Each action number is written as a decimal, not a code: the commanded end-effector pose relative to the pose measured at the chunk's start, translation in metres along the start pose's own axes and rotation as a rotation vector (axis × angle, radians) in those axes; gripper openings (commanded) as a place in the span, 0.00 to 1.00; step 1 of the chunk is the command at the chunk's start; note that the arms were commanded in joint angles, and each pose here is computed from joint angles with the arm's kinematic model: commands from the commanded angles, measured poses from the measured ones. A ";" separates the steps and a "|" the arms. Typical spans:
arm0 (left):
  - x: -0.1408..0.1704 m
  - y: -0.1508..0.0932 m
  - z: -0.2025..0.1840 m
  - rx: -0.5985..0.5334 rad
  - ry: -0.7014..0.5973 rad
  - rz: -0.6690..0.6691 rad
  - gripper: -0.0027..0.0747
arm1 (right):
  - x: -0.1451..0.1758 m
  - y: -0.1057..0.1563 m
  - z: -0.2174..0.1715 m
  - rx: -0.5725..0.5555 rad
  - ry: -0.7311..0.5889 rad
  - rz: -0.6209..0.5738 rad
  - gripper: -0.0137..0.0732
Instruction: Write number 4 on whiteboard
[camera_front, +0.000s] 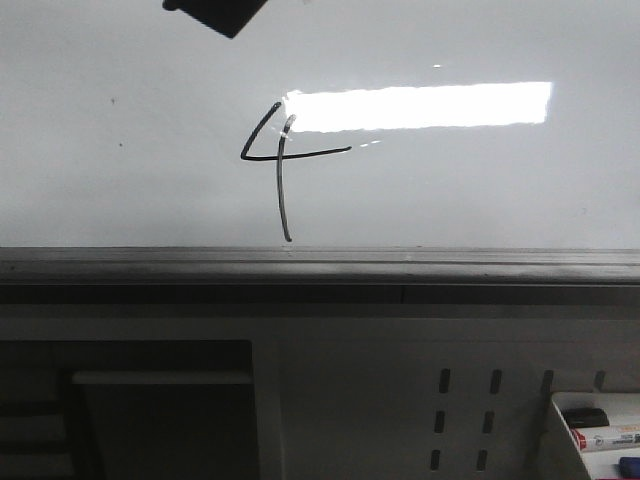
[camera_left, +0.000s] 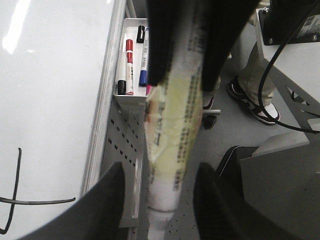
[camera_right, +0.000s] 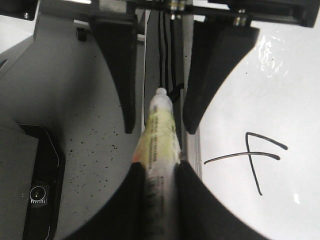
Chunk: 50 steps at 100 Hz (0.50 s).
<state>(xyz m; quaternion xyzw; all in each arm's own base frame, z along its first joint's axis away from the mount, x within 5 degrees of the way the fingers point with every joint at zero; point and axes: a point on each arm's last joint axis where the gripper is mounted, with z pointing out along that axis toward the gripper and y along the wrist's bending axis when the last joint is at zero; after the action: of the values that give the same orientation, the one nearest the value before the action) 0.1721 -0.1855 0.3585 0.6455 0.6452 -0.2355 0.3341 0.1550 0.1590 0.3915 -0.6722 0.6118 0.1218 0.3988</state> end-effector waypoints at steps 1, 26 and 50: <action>-0.014 -0.001 -0.011 -0.036 -0.075 0.016 0.29 | -0.011 -0.004 -0.013 0.065 -0.063 -0.018 0.11; -0.014 -0.001 -0.011 -0.036 -0.075 0.016 0.08 | -0.011 -0.004 -0.013 0.065 -0.063 -0.018 0.11; -0.014 -0.001 -0.011 -0.037 -0.079 0.014 0.01 | -0.011 -0.004 -0.013 0.065 -0.063 -0.018 0.12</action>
<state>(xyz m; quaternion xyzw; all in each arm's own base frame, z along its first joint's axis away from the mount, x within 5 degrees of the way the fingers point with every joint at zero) 0.1719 -0.1856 0.3584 0.6523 0.6391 -0.2309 0.3357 0.1551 0.1589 0.3914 -0.6725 0.6118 0.1211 0.3985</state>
